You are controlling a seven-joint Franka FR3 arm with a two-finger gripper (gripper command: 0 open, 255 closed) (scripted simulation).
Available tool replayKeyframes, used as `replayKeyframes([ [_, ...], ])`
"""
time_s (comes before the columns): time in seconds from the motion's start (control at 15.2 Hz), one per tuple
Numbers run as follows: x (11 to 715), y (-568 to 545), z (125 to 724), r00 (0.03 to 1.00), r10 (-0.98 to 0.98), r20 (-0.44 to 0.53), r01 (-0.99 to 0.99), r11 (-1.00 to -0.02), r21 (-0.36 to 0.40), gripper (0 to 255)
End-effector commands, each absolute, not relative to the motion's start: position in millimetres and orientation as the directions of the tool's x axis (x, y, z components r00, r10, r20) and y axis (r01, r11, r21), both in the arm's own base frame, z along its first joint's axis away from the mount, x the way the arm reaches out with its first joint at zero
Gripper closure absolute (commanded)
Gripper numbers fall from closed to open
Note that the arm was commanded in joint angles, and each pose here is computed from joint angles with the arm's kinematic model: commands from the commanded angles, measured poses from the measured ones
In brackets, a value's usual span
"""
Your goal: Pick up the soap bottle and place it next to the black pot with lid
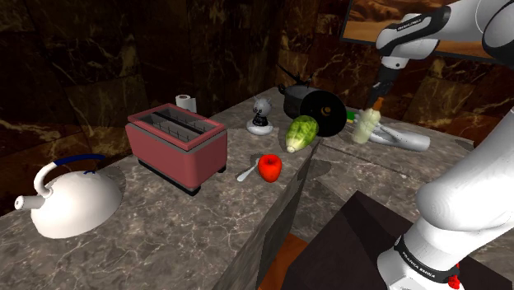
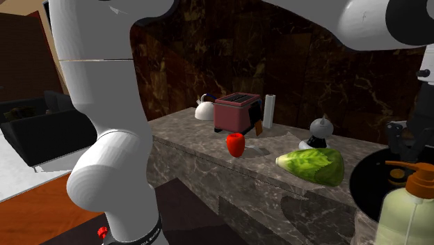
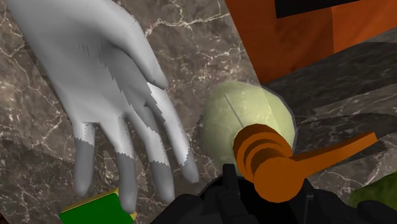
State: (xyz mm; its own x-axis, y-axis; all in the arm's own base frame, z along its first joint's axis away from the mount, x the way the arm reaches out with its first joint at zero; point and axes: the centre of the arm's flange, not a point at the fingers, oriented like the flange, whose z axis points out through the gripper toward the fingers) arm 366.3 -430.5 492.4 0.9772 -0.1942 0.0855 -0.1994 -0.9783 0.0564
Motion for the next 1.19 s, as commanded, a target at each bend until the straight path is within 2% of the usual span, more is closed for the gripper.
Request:
replayKeyframes([
  [0.0,366,-431,482,0.977,-0.194,0.086,-0.199,-0.978,0.057,255],
  [0.66,366,-431,469,0.977,-0.194,0.086,-0.199,-0.978,0.057,255],
  [0.73,367,-431,469,0.977,-0.194,0.086,-0.199,-0.978,0.057,0],
  [1.12,366,-430,482,0.977,-0.194,0.086,-0.199,-0.978,0.057,0],
])
